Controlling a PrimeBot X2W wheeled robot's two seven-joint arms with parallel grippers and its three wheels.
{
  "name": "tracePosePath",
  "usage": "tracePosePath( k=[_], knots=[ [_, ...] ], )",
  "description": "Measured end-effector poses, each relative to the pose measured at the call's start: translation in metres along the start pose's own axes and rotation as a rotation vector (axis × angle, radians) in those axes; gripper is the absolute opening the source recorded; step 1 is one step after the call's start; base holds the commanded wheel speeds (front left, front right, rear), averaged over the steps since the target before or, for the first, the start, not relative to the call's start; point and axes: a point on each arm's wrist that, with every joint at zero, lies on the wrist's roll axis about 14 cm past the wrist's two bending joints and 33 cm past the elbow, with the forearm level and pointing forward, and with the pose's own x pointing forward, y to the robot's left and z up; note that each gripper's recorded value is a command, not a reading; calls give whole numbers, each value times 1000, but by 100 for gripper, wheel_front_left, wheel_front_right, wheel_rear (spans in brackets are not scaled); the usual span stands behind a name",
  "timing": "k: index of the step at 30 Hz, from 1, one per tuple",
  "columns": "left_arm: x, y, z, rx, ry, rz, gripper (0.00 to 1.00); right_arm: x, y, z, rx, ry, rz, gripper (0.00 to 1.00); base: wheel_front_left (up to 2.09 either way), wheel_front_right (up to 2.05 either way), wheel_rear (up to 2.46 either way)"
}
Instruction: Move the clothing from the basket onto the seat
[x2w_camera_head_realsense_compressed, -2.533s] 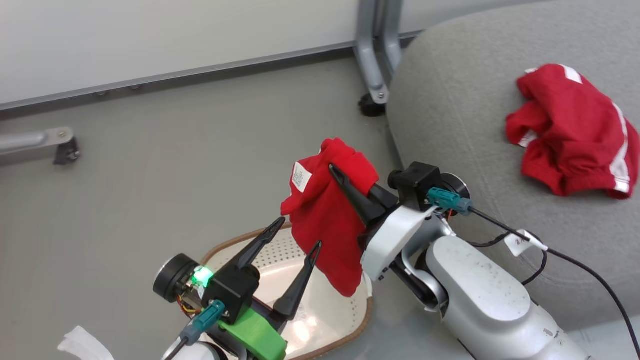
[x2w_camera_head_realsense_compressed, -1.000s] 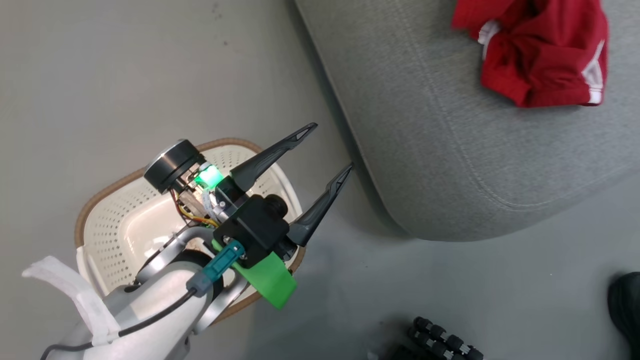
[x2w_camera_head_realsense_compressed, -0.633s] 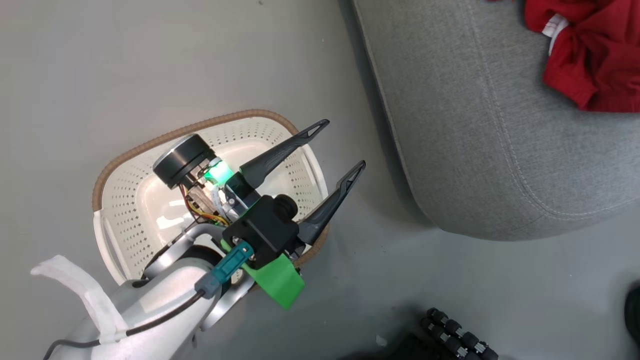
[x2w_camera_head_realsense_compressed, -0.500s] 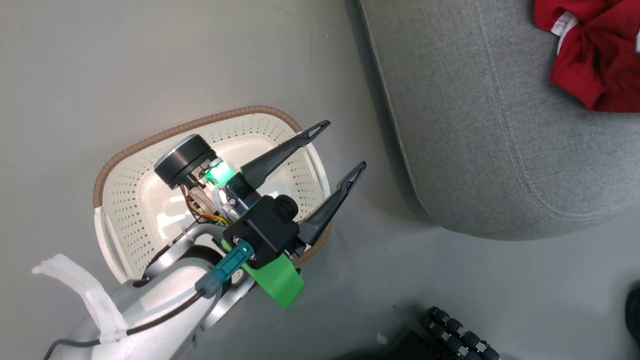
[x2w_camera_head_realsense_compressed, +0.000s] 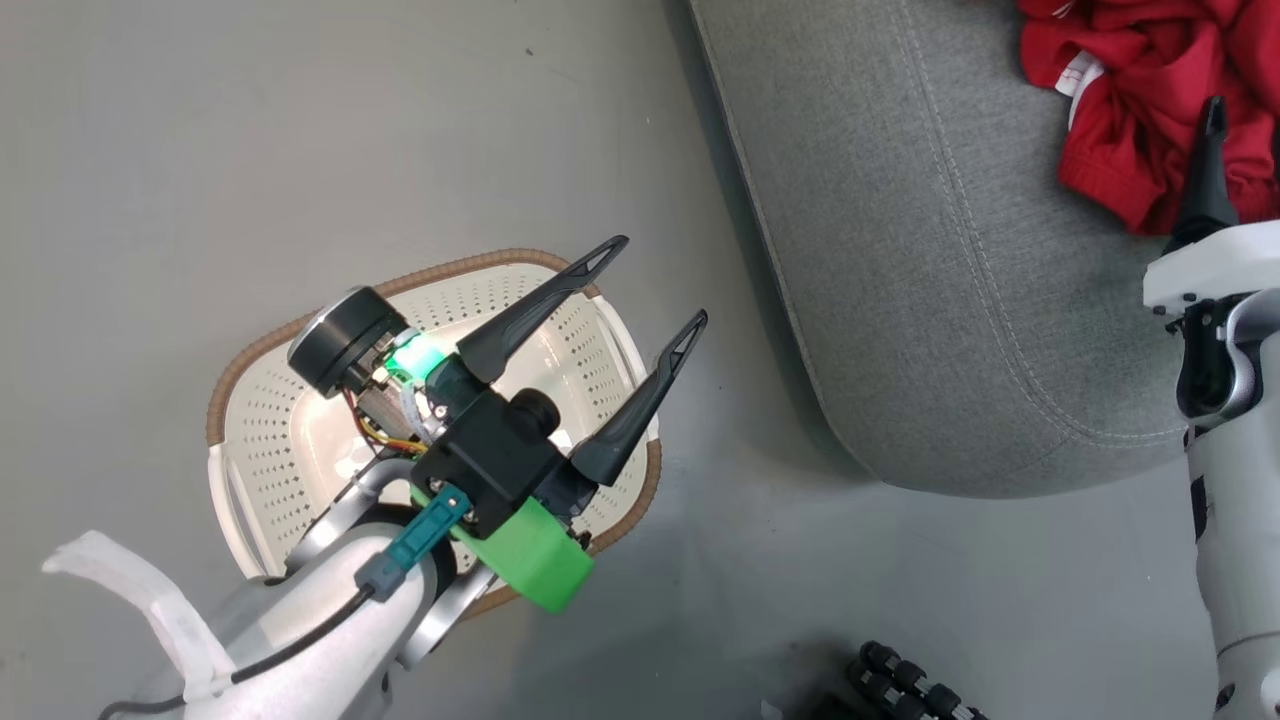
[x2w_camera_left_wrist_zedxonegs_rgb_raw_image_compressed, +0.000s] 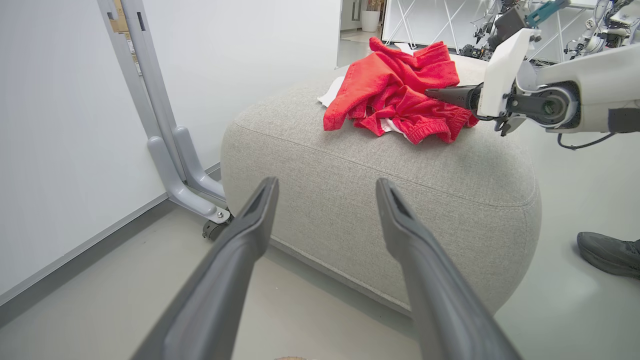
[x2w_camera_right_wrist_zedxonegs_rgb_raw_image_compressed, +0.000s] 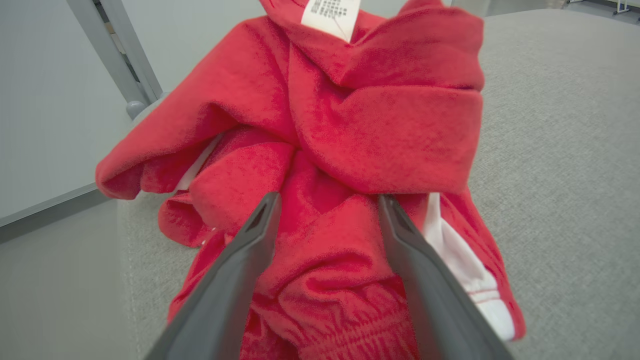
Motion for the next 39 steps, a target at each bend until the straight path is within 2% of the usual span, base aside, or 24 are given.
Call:
tracePosePath(
  k=[7,18,27,33,39],
  knots=[
    [-12,12,14,13,-40,108,100,-37,27,18,-13,-105,69,100,0,0,0],
    [-53,53,29,30,-82,382,100,-88,109,42,-16,-212,312,100,0,0,0],
    [-115,96,42,56,-82,664,100,-115,167,59,6,-243,490,100,0,0,0],
    [-166,114,54,48,-104,849,100,-128,187,61,6,-236,552,100,0,0,0],
    [-211,113,56,41,-103,978,100,-141,193,64,0,-231,582,100,0,0,0]
  ],
)
